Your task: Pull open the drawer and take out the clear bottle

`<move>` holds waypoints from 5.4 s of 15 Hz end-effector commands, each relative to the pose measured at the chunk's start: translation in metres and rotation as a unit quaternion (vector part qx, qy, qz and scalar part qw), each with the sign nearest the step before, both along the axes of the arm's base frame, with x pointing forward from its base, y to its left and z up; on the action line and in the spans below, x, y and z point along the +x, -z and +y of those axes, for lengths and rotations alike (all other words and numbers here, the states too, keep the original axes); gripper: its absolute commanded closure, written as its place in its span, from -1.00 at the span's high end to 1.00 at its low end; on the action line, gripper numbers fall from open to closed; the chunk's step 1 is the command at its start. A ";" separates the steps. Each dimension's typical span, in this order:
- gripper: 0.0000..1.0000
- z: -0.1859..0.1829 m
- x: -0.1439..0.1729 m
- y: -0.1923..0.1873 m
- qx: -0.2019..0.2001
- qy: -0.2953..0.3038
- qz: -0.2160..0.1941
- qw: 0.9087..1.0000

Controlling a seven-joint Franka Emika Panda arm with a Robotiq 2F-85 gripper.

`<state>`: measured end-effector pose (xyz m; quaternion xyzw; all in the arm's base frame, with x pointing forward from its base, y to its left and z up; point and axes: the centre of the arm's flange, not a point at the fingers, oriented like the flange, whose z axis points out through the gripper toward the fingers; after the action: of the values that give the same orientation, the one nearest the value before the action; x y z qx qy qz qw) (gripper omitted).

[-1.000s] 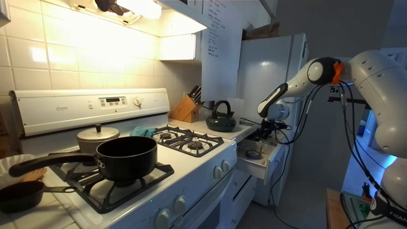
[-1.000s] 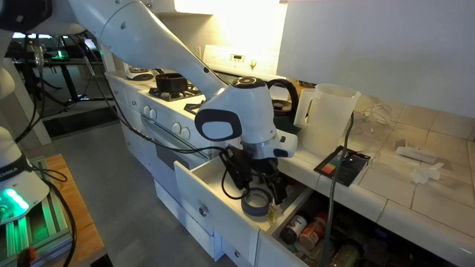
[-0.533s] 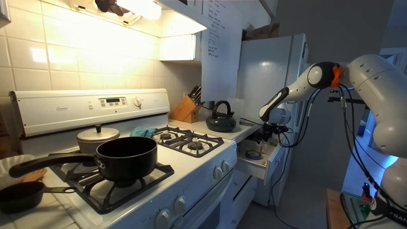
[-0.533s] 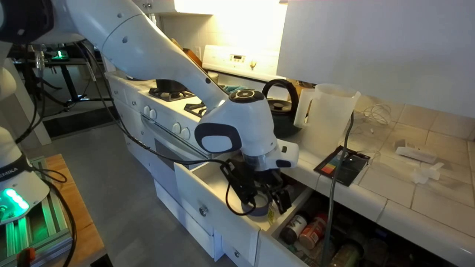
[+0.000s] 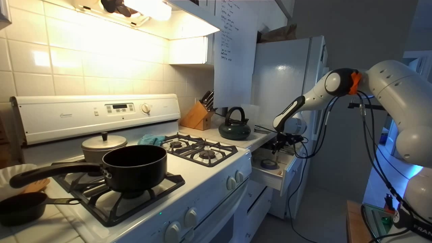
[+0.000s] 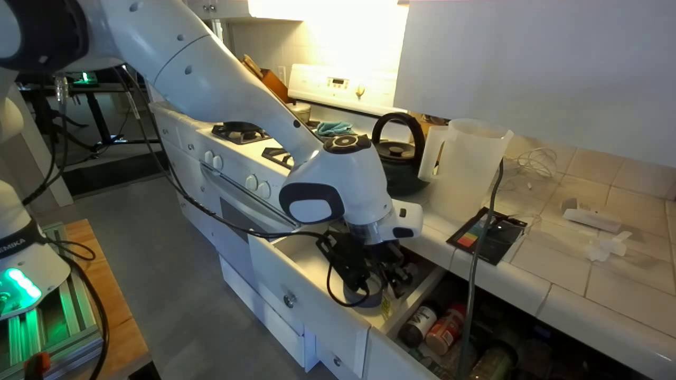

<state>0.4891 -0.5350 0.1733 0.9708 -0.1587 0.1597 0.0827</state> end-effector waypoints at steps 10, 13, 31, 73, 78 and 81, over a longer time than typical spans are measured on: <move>-0.87 0.043 -0.048 -0.034 -0.049 -0.023 -0.043 0.998; -0.87 0.072 -0.063 -0.052 -0.070 -0.029 -0.080 0.994; -0.87 0.104 -0.060 -0.261 -0.107 -0.062 -0.247 0.961; -0.87 0.267 0.170 -0.236 0.021 -0.358 -0.001 0.934; -0.87 0.265 0.165 -0.222 0.034 -0.336 0.021 0.941; -0.87 0.261 0.162 -0.213 0.038 -0.326 0.031 0.944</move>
<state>0.6460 -0.2695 0.3906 0.9733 0.1773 0.1457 0.0051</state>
